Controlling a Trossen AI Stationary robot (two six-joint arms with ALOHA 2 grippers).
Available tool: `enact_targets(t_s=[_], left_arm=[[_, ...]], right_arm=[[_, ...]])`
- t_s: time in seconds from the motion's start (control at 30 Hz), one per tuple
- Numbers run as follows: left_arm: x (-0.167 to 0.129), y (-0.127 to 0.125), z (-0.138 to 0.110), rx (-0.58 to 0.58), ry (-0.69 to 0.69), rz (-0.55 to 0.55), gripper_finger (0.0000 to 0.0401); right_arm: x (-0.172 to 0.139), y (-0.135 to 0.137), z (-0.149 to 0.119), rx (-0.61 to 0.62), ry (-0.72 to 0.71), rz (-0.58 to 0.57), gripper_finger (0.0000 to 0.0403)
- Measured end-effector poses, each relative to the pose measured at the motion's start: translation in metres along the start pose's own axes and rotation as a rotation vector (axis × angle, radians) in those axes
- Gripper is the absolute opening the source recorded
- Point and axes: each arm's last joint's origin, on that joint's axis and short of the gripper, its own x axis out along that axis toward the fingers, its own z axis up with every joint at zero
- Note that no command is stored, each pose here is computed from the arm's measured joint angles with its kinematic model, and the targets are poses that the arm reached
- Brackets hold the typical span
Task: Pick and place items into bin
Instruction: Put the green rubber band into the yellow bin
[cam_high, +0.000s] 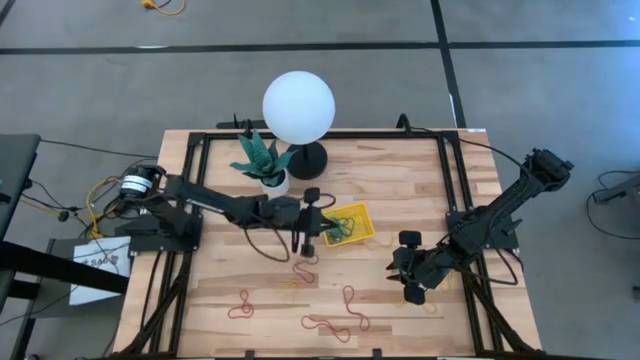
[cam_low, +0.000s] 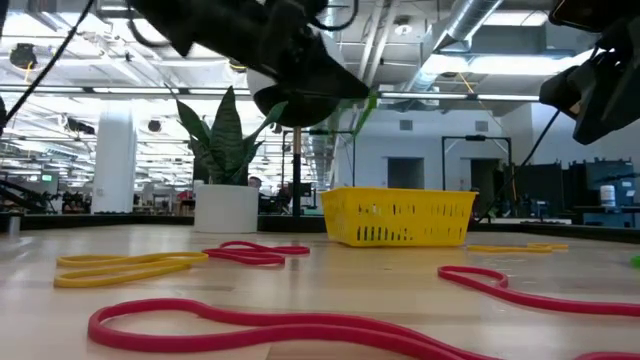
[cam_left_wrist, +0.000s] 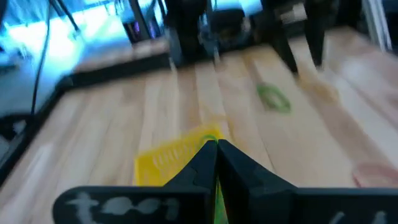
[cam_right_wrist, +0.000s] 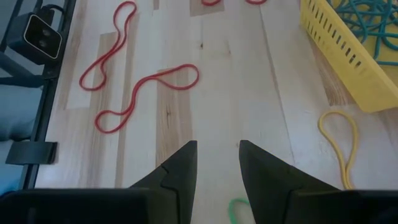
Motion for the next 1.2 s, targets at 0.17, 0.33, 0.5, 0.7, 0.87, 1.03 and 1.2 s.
enact_targets(t_s=[0.17,0.33,0.5,0.7,0.87,1.03,1.2], left_arm=[[0.028,0.006,-0.018,-0.017,-0.027,-0.014,0.0000],[0.055,0.009,-0.027,-0.039,0.006,-0.009,0.0000],[0.079,0.008,-0.032,-0.040,0.110,-0.034,0.0000],[0.092,0.012,-0.032,-0.032,0.293,-0.010,0.0000],[0.095,0.014,-0.026,-0.038,0.293,-0.027,0.0000],[0.094,0.014,-0.036,-0.077,0.353,-0.038,0.0000],[0.094,0.013,-0.038,-0.081,0.358,-0.033,0.0000]], right_arm=[[0.000,0.000,0.000,-0.001,0.003,-0.003,0.0113],[0.000,-0.001,0.000,-0.001,0.004,-0.004,0.0113],[0.000,-0.001,0.000,-0.001,0.005,-0.005,0.0113],[0.000,0.000,0.000,-0.001,0.004,-0.004,0.0113],[0.000,0.000,0.000,-0.001,0.004,-0.004,0.0113],[0.000,-0.001,0.000,0.000,0.004,-0.005,0.0113],[0.000,-0.001,0.000,0.000,0.004,-0.005,0.0113]])
